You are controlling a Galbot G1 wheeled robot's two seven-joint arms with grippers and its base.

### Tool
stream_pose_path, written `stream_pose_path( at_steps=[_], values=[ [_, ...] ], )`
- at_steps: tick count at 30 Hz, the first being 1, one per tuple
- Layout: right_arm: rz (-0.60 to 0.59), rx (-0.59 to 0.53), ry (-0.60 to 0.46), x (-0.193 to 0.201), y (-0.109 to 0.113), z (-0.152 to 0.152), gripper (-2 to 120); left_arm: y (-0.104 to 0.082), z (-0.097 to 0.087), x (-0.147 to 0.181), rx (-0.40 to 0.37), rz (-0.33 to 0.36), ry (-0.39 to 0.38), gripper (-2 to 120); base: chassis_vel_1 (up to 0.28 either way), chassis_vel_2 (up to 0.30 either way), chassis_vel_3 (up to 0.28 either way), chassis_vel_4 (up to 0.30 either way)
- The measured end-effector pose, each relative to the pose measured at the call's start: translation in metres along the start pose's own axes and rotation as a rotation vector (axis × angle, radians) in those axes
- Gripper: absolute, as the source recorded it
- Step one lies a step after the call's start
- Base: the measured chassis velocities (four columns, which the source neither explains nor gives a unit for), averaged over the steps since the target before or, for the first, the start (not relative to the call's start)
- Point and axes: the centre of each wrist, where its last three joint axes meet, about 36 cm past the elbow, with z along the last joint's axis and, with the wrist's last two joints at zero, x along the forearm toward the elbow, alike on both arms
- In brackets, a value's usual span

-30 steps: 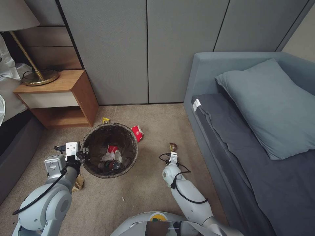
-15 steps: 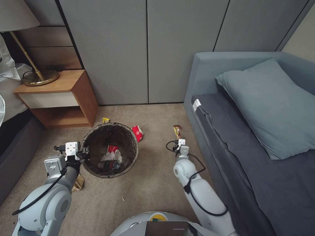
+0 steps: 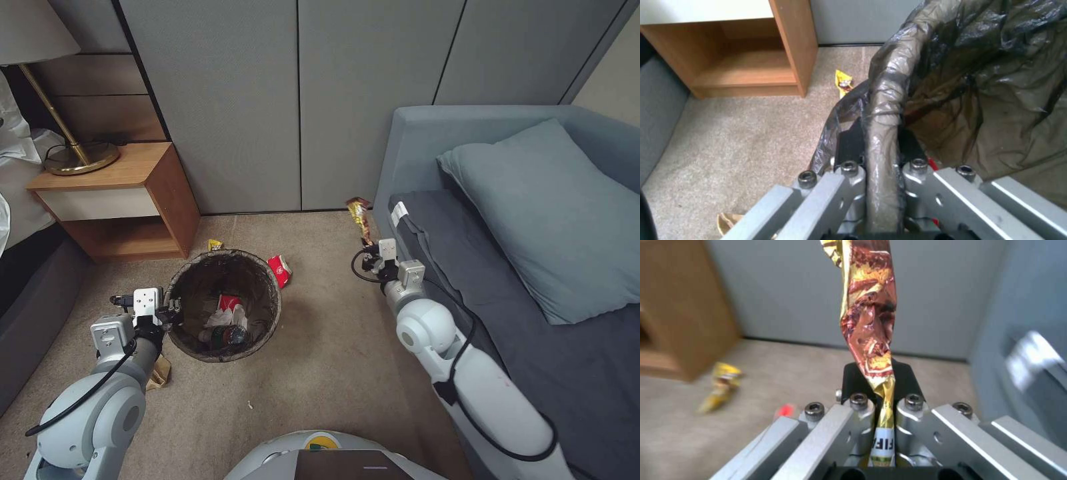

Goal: Pick up the trash bin, then pick up the garbage from the floor and place it into the trash bin.

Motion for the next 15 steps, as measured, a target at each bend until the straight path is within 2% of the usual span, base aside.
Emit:
stream_pose_path(
  at_steps=[6,15],
  values=[
    [-0.172,-0.003,0.004,0.017,0.023,-0.031,0,0.0,0.0,0.0,0.0,0.002,0.001,3,0.0,0.0,0.0,0.0],
    [-0.361,0.003,0.045,0.025,0.034,-0.05,0,-0.001,0.0,0.0,0.0,0.003,0.002,3,0.0,0.0,0.0,0.0]
  ],
)
